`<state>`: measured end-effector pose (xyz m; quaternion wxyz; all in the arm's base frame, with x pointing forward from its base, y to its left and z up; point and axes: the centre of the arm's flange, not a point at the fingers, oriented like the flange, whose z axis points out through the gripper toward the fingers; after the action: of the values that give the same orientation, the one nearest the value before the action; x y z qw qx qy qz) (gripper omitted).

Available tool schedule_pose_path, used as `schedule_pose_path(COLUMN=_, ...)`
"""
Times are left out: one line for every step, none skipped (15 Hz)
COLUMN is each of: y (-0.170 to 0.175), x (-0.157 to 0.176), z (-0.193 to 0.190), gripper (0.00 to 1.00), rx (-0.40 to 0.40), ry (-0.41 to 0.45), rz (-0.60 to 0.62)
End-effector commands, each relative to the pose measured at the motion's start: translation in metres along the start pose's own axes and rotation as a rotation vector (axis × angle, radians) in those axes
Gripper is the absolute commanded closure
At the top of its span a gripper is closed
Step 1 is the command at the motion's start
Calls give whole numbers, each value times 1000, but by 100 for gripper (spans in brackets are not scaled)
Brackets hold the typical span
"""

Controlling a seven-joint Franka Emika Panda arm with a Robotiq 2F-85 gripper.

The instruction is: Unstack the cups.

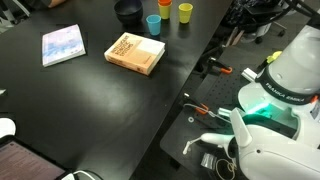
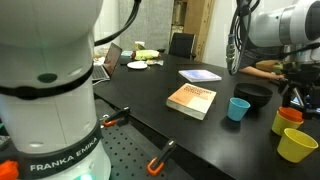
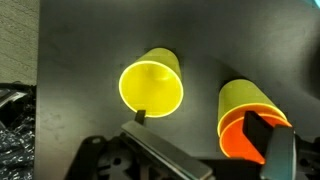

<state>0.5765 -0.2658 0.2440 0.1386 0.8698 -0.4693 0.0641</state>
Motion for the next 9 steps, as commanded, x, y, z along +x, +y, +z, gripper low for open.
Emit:
schedule_pose_path(y=-16, x=22, z=7, gripper=0, rx=-24, ry=-1, rz=63)
schedule_pose_path(y=-19, x=26, z=10, gripper=0, rx=-27, ry=-1, rz=72)
schedule_pose_path(y=-21, x=30, z=13, gripper=0, rx=-28, ry=-1, rz=81)
schedule_pose_path(y=-23, x=33, z=16, gripper=0, rx=-31, ry=-4, rz=88)
schedule_pose_path(y=-25, x=37, z=19, gripper=0, rx=-33, ry=-6, rz=92)
schedule_pose_path(y=-27, x=40, z=22, gripper=0, rx=-34, ry=-10, rz=96)
schedule_pose_path(y=-29, x=42, z=26, gripper=0, rx=-39, ry=-13, rz=97)
schedule_pose_path(y=-31, x=44, z=28, gripper=0, rx=-39, ry=-16, rz=100)
schedule_pose_path(y=-32, x=46, z=30, gripper=0, rx=-39, ry=-19, rz=103)
